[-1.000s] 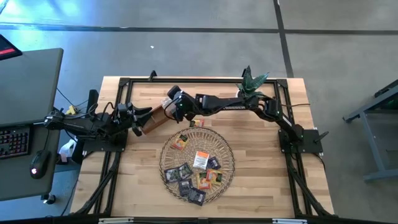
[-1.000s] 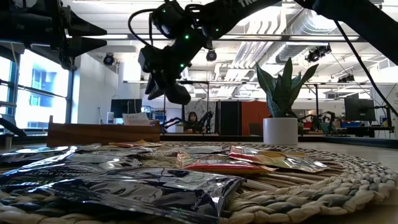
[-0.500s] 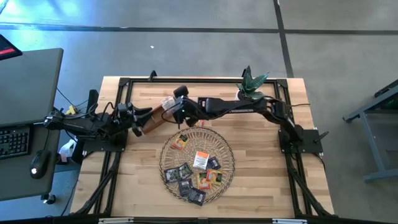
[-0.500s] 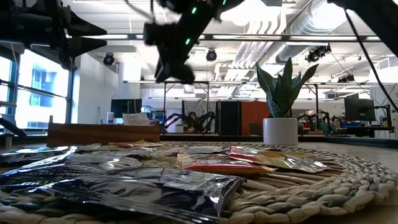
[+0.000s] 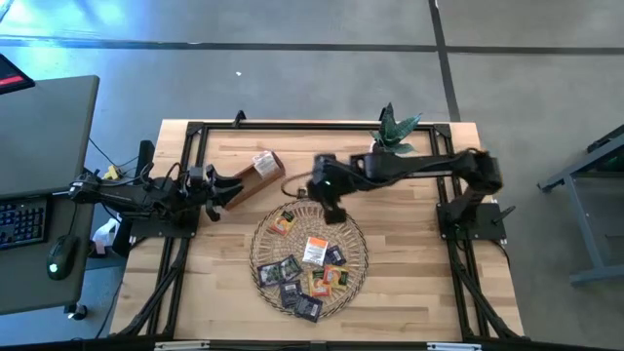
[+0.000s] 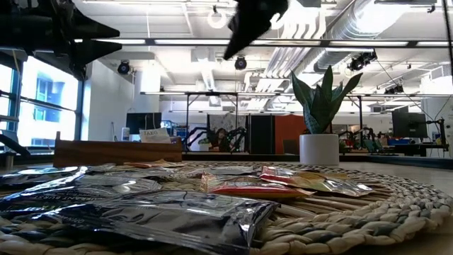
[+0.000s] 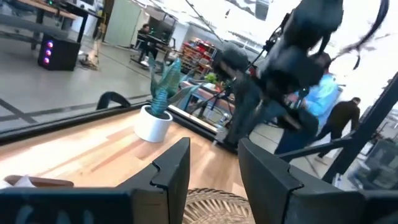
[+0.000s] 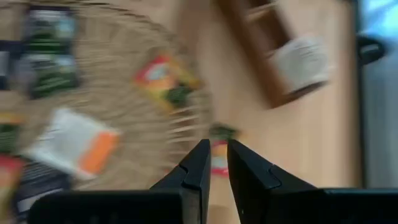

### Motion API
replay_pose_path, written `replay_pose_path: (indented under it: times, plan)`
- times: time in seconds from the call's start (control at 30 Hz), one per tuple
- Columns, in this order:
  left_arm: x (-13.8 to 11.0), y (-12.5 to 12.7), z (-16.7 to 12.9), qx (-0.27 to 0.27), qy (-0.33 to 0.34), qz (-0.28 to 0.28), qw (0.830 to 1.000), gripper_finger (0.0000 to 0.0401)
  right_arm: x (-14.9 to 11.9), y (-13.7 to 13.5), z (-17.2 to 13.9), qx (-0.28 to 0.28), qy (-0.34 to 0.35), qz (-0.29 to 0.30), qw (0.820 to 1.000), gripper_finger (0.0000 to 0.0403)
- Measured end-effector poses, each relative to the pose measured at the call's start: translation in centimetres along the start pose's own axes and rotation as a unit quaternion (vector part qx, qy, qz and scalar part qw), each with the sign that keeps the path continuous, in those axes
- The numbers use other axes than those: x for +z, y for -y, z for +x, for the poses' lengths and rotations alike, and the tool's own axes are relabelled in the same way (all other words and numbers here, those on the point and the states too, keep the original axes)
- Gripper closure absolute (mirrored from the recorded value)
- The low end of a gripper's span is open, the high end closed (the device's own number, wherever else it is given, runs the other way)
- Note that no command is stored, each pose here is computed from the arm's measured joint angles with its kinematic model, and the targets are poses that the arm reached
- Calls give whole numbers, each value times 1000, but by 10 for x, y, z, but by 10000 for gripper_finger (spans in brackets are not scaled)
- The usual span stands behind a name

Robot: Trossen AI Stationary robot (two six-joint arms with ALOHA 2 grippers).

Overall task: Pick & Place Tea
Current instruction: Put the white tea bag into the right compartment of the wooden organizer

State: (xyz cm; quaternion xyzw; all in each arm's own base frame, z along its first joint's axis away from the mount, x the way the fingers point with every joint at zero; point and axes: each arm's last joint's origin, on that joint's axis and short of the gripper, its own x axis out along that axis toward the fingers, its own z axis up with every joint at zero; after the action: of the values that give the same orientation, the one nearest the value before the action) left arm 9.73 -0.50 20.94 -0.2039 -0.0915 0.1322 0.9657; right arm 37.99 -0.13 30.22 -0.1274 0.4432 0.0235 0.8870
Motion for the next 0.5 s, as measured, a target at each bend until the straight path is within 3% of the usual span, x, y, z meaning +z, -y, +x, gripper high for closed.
replay_pose_path:
  times: [0.23, 0.5]
  plan:
    - [1, 0, 0, -1, 5, -7, 1000, 266, -49, -53, 43, 117, 77, -73, 987, 316]
    - [2, -1, 0, 21, 15, -32, 999, 266, -69, -87, 74, 134, 144, -142, 970, 232]
